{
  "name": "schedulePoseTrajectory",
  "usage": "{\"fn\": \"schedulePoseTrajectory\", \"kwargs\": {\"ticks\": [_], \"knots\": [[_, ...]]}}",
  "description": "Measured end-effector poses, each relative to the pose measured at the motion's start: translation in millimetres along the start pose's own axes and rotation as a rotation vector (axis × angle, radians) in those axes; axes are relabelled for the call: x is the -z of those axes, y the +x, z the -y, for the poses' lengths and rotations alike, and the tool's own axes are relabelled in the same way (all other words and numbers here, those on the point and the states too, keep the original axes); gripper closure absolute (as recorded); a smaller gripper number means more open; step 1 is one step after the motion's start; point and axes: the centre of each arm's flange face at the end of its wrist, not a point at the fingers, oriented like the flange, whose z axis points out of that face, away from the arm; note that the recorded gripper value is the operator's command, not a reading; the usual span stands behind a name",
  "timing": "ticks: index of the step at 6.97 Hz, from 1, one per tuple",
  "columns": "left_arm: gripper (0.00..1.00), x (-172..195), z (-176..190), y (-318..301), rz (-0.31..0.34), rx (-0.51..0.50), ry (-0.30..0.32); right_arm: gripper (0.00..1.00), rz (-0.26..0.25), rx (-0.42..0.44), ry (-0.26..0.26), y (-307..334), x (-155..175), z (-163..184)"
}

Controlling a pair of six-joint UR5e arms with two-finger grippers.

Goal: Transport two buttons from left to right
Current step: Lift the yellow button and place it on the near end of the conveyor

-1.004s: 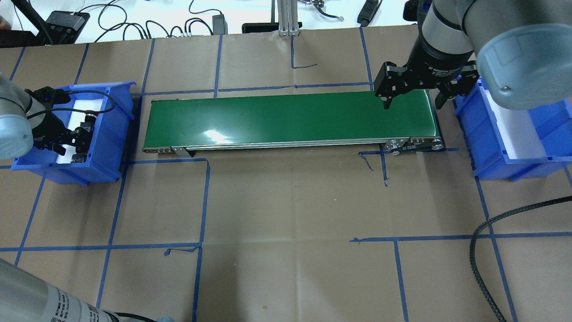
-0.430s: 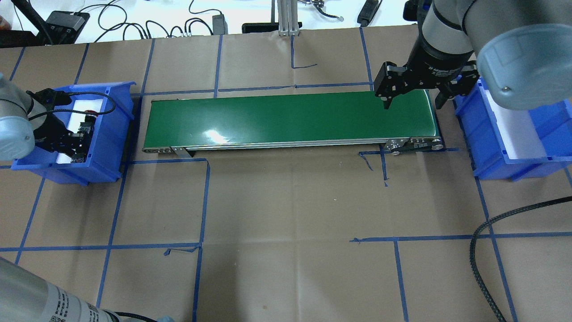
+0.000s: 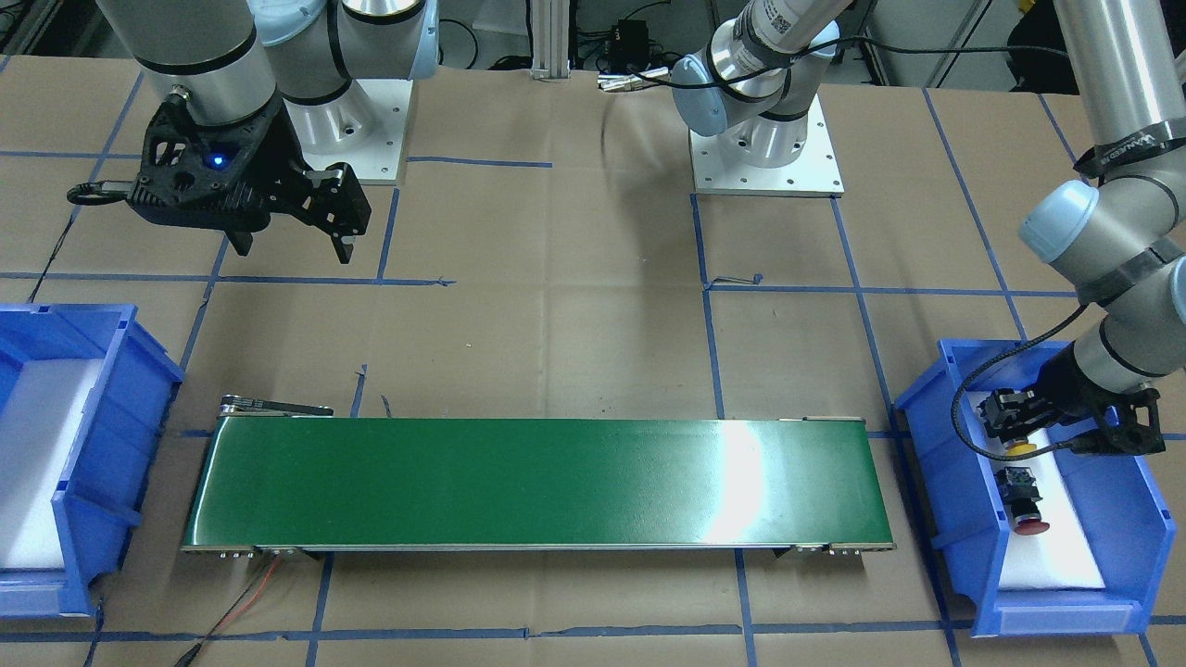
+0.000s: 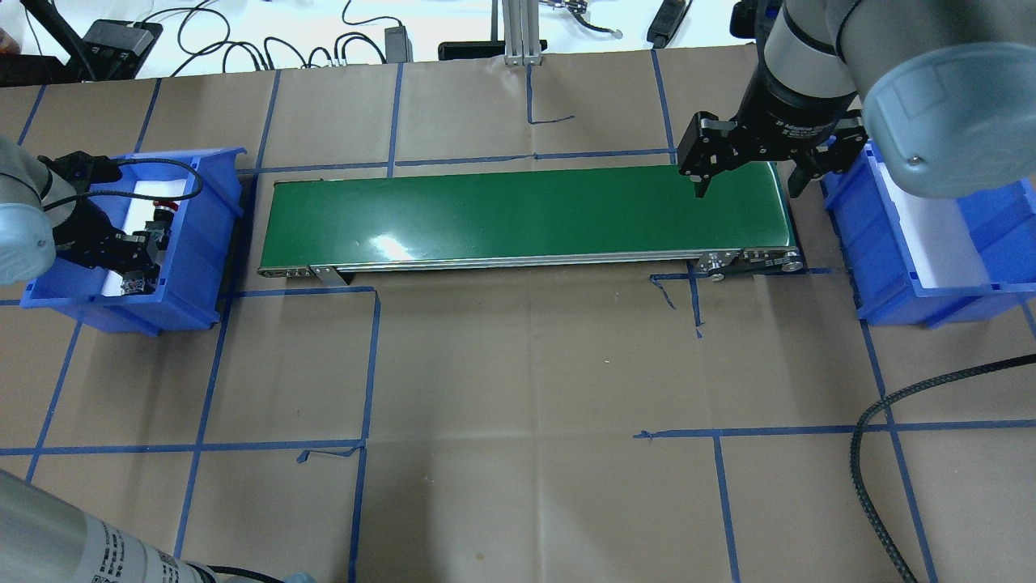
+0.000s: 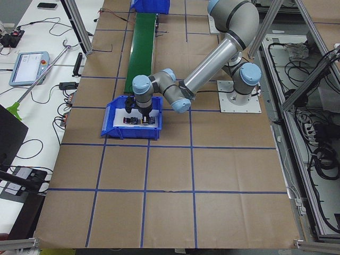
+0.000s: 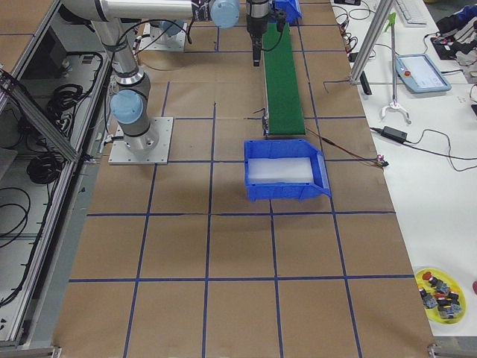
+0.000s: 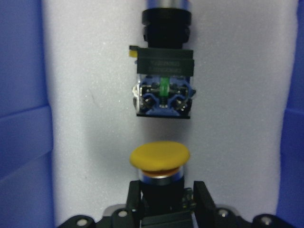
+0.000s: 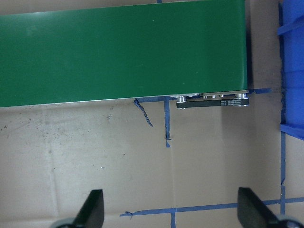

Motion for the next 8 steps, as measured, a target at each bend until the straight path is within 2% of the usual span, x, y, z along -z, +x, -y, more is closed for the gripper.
{"fn": "schedulePoseTrajectory", "kwargs": {"ticks": [2, 4, 6, 8], "knots": [[0.90, 45.3, 12.6, -7.4, 0.004, -0.009, 0.006, 0.00, 0.000, -0.001, 0.000, 0.2, 0.2, 0.1], [0.90, 112.2, 23.3, -8.5, -0.015, -0.027, -0.024, 0.00, 0.001, 0.001, 0.001, -0.2, 0.8, -0.3], [0.90, 136.4, 37.5, 19.3, -0.030, -0.081, -0.038, 0.00, 0.002, 0.001, 0.002, -0.3, 1.0, -0.3], [0.90, 141.9, 54.9, 93.1, -0.033, -0.151, -0.037, 0.00, 0.002, 0.001, 0.002, -0.4, 0.5, 0.0]]}}
